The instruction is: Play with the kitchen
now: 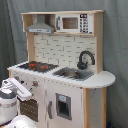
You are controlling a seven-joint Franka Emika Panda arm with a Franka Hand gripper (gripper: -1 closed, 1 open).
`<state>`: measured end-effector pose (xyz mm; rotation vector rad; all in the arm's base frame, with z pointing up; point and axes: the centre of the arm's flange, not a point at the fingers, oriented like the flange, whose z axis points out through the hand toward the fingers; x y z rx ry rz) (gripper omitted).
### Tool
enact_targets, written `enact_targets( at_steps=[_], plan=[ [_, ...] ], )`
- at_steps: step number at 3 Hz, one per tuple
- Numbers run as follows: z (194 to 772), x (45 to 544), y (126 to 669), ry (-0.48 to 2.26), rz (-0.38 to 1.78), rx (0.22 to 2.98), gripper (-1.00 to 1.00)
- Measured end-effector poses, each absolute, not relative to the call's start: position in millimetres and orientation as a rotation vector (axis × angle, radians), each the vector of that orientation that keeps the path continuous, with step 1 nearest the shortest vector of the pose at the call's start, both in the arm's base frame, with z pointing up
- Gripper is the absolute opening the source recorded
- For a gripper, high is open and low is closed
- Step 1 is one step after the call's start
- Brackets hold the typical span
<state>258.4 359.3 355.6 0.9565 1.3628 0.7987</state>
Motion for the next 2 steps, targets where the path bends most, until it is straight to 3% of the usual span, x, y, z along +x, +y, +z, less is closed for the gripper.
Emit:
enact_targets(
  at_steps=[2],
  plan=[
    [363.5, 281.1, 343.3, 1.388, 0.875, 0.924, 1.0]
  ],
)
